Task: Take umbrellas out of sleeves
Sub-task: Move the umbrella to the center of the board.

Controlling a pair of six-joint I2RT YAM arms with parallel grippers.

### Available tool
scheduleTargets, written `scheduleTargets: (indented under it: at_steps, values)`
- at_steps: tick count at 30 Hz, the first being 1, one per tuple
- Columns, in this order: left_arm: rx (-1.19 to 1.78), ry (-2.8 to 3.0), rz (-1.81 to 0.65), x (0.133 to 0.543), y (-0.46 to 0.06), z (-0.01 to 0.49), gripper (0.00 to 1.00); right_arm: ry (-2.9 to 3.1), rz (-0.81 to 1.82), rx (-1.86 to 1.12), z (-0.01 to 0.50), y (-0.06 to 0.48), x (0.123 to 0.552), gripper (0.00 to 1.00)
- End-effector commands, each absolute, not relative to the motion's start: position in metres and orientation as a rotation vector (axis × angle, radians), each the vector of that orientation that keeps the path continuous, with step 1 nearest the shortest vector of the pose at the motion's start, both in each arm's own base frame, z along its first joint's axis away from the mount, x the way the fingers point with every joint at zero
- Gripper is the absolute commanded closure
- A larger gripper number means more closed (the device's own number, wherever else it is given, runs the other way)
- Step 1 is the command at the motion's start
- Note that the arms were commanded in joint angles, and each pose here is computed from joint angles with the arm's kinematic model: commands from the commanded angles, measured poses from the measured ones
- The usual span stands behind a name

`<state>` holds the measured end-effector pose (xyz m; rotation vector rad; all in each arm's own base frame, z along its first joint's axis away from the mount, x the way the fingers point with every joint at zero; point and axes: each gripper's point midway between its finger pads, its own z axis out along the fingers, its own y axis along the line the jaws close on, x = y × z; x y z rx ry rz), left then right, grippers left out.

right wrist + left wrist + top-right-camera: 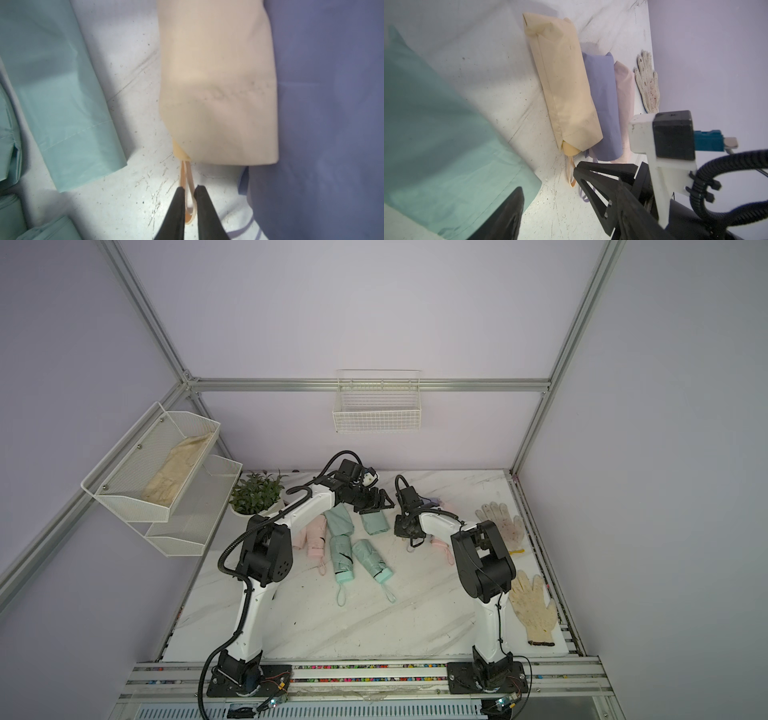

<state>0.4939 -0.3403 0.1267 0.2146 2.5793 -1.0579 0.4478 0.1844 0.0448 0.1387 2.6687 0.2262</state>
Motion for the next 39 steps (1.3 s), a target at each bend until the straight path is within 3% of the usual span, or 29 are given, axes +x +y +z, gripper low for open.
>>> scheduleTargets:
  at_steps: [1,19,24,27,39]
  values:
    - [0.259,2.501,-1.083,0.491,-0.341,0.160,0.30,2.688,0.194,0.137,0.039,0.179,0.446,0.84]
    - [0.255,2.508,-1.090,0.491,-0.341,0.156,0.30,2.724,0.089,0.103,0.020,0.174,0.443,0.86]
    - [0.256,2.509,-1.088,0.491,-0.341,0.156,0.30,2.724,0.057,0.074,0.021,0.179,0.438,1.00]
    - [0.257,2.507,-1.087,0.491,-0.341,0.156,0.30,2.723,0.059,0.064,0.023,0.183,0.433,1.00]
    - [0.251,2.516,-1.080,0.487,-0.339,0.154,0.30,2.738,0.127,0.011,0.031,0.195,0.387,1.00]
